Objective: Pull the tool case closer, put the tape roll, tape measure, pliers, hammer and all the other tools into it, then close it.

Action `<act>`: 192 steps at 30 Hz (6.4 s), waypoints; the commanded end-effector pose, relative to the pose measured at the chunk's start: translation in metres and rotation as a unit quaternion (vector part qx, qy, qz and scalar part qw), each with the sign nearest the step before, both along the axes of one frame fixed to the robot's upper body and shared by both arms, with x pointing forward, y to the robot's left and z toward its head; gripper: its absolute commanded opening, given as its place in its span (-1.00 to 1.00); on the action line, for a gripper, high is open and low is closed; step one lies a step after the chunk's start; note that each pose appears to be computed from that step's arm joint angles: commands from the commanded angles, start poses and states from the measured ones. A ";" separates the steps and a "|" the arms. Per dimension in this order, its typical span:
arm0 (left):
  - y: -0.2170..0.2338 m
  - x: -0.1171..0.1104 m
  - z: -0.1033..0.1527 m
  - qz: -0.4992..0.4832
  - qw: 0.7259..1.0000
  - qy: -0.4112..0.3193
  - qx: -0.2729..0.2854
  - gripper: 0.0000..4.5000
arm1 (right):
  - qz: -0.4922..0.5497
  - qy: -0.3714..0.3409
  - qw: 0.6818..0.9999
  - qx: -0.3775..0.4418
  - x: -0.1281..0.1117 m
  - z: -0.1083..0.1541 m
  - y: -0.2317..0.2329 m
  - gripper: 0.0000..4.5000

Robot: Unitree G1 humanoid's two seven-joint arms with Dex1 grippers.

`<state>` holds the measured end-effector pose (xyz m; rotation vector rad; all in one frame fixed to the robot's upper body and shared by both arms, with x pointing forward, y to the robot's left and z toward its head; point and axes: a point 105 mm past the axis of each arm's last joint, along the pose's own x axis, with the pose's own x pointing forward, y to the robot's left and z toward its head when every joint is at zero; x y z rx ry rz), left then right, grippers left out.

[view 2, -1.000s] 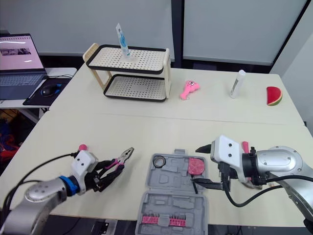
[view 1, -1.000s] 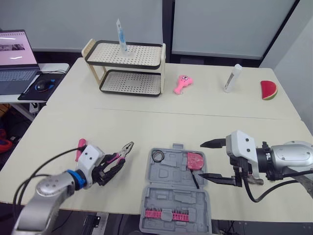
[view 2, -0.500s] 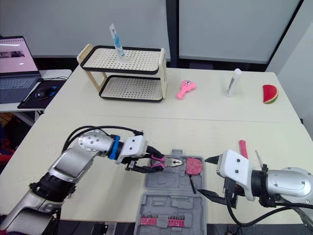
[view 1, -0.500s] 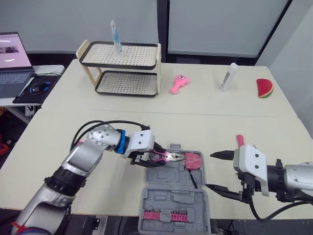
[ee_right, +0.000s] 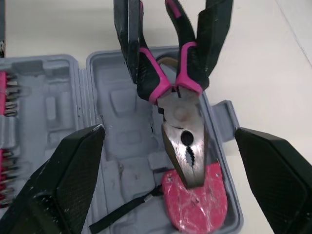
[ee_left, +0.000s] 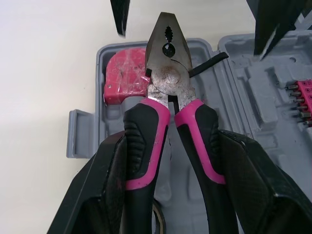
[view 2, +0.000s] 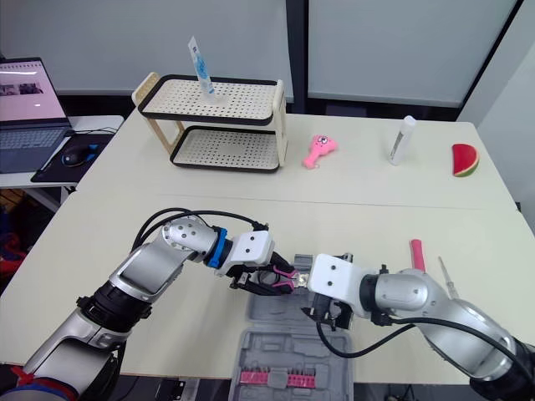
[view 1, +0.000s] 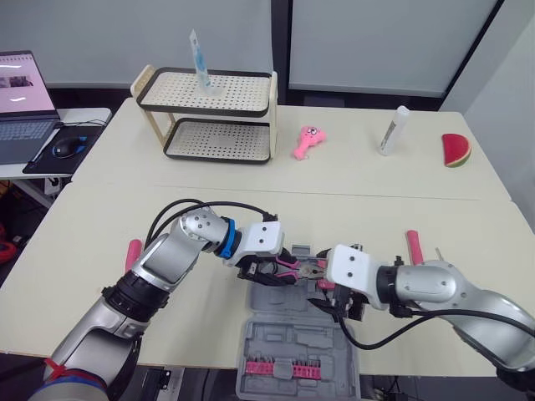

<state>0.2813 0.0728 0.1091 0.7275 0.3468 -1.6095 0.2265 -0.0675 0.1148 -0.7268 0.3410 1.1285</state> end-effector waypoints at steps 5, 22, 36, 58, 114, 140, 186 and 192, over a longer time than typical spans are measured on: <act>0.002 -0.007 0.006 -0.013 1.000 -0.006 -0.003 0.09 | 0.025 -0.038 0.999 -0.018 0.011 -0.001 0.014 1.00; 0.003 -0.009 0.002 -0.010 1.000 -0.002 -0.005 0.09 | 0.058 -0.057 0.996 -0.025 0.016 -0.005 0.025 -0.43; 0.037 -0.008 0.012 -0.008 0.999 0.017 -0.030 1.00 | 0.062 -0.070 0.995 -0.022 0.015 0.010 0.012 -0.45; 0.099 -0.043 0.011 0.020 0.999 -0.014 -0.041 1.00 | 0.081 -0.019 0.993 -0.086 0.010 -0.007 0.000 -0.45; 0.095 -0.041 0.007 0.050 0.997 -0.031 -0.058 1.00 | 0.087 0.016 0.996 0.014 0.035 -0.033 0.044 -0.50; 0.123 -0.036 0.004 0.177 0.978 -0.013 -0.110 1.00 | 0.093 -0.038 0.994 0.052 0.041 -0.023 0.056 -0.99; 0.199 -0.102 -0.045 0.343 0.937 0.060 -0.030 0.83 | -0.141 0.033 0.989 -0.014 -0.059 -0.016 -0.167 -1.00; 0.148 -0.083 -0.053 0.219 0.973 0.062 -0.027 0.01 | -0.072 0.066 0.995 -0.022 -0.049 -0.037 -0.136 -1.00</act>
